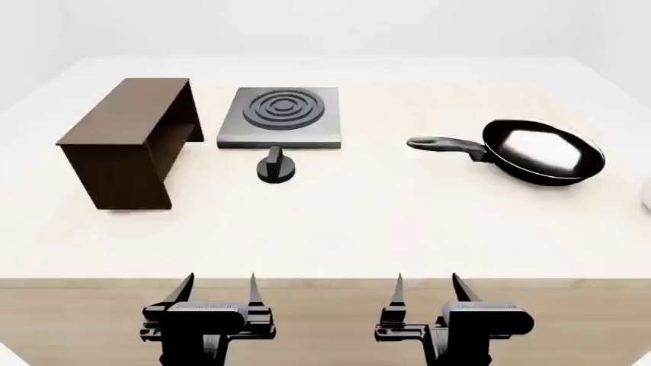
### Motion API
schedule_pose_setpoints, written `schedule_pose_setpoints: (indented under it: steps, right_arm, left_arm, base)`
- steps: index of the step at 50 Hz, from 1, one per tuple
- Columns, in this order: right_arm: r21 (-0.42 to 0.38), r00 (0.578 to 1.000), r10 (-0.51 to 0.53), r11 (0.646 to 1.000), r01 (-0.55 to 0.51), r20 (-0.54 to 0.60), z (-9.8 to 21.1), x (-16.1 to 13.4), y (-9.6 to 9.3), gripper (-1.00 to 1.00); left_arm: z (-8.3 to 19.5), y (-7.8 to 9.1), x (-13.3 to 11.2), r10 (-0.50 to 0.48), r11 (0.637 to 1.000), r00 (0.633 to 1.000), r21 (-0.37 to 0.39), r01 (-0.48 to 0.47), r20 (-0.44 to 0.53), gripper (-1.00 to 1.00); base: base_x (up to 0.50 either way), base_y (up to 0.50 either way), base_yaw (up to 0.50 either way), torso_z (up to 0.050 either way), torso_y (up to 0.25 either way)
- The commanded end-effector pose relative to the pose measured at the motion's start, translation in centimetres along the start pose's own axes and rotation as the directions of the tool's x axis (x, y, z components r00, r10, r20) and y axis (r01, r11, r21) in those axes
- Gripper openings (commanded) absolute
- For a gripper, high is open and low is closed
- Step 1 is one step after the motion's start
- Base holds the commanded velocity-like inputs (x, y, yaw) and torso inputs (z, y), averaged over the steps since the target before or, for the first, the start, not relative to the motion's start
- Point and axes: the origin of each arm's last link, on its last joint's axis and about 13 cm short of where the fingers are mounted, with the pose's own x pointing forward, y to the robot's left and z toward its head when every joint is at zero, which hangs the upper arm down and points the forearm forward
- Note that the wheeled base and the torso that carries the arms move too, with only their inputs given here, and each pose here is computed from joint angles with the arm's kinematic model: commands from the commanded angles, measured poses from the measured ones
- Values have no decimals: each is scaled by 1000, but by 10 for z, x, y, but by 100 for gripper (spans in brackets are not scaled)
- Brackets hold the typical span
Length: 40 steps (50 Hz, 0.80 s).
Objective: Put the frying pan on top of the cabinet.
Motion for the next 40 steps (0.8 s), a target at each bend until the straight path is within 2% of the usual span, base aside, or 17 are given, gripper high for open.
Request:
schedule_pose_setpoints:
  steps: [1,21,24,25,26,28,30,31,32,33,34,37,39,40]
  right_arm:
    - [-5,1000,1,1000,-1,-8,-1,1,1,100]
    - [-15,1000,0,1000,-1,-8,0,1,1,100]
    - [-9,1000,5,1000,-5,1,18,-4,-1,100]
    - [3,999,37,999,-37,-16,27,-6,-1,100]
    - [-14,998,63,998,-63,-31,46,-7,0,100]
    - [-43,996,76,996,-78,-54,66,-10,0,100]
    - [-43,996,84,995,-86,-41,94,-10,-1,100]
    - [-49,996,78,996,-80,-37,100,-9,-1,100]
    - [-56,998,60,997,-61,-21,107,-7,-2,100]
    - [-47,997,70,996,-71,-18,111,-6,-3,100]
    - [-65,999,37,997,-38,-22,114,0,-5,100]
    - [-41,999,45,998,-47,-29,116,4,-8,100]
    - [-22,999,24,999,-24,-29,111,9,-10,100]
    - [-45,999,8,999,-10,-36,111,11,-9,100]
  left_arm:
    - [0,0,1,-5,1000,1000,-1,5,-12,100]
    - [3,0,0,-9,1000,1000,8,9,-11,100]
    - [20,2,0,-1,999,1000,37,1,-10,100]
    - [27,2,1,-7,998,1000,57,7,-11,100]
    - [48,4,3,-14,996,1000,88,15,-11,100]
    - [69,4,6,-51,992,996,108,59,-80,100]
    - [91,3,8,-38,995,997,93,44,-62,100]
    - [102,2,9,-59,991,995,119,68,-80,100]
    - [111,2,9,-64,992,997,106,69,-49,100]
    - [114,1,9,-77,990,995,114,84,-65,100]
    - [122,0,8,-112,990,992,81,117,-57,100]
    - [127,2,10,-103,994,993,25,105,-54,100]
    - [122,2,14,-73,995,996,62,76,-48,100]
    - [120,2,14,-80,995,996,50,82,-47,100]
  base:
    - [0,0,0,0,0]
    - [0,0,0,0,0]
    - [0,0,0,0,0]
    - [0,0,0,0,0]
    - [0,0,0,0,0]
    - [0,0,0,0,0]
    - [0,0,0,0,0]
    - [0,0,0,0,0]
    - [0,0,0,0,0]
    - [0,0,0,0,0]
    - [0,0,0,0,0]
    - [0,0,0,0,0]
    - [0,0,0,0,0]
    - [0,0,0,0,0]
